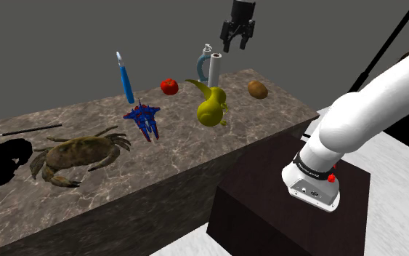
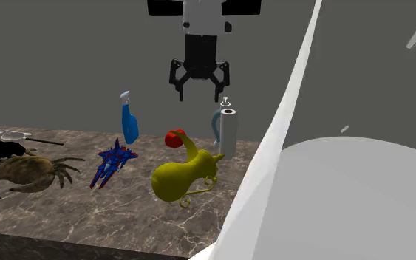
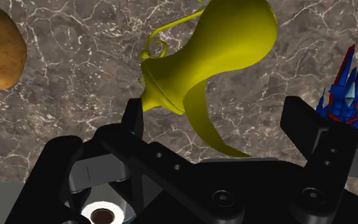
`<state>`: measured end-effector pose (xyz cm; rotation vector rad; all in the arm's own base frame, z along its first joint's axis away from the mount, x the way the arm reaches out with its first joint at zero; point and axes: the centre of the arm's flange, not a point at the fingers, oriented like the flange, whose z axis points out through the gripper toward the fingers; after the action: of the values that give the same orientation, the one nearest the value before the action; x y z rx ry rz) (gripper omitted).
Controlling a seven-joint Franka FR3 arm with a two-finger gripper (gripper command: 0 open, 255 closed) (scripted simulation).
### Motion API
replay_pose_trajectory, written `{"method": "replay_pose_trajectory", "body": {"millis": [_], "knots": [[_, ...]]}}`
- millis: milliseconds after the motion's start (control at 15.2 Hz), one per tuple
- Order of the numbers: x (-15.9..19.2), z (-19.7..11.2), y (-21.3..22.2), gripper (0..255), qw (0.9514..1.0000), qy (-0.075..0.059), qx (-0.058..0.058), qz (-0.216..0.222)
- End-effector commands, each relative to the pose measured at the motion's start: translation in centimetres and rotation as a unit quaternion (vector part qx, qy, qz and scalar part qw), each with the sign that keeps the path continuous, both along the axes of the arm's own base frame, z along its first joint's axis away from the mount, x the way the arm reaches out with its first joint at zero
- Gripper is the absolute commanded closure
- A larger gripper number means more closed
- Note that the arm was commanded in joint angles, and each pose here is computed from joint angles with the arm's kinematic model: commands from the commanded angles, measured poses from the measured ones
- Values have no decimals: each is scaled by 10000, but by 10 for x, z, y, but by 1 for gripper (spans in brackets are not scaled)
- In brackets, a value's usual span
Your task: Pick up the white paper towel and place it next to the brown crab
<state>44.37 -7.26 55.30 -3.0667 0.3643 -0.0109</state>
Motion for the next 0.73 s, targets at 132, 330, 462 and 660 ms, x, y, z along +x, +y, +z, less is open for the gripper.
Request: {"method": "replay_pose_trajectory", "body": {"millis": [132, 330, 462, 660], "knots": [[41, -20, -28, 0, 9998, -4, -80, -187], [70, -34, -49, 0, 9994, -2, -136, -326], [89, -43, -64, 0, 9990, -1, -173, -418], [117, -57, -87, 0, 9982, 1, -230, -556]]}}
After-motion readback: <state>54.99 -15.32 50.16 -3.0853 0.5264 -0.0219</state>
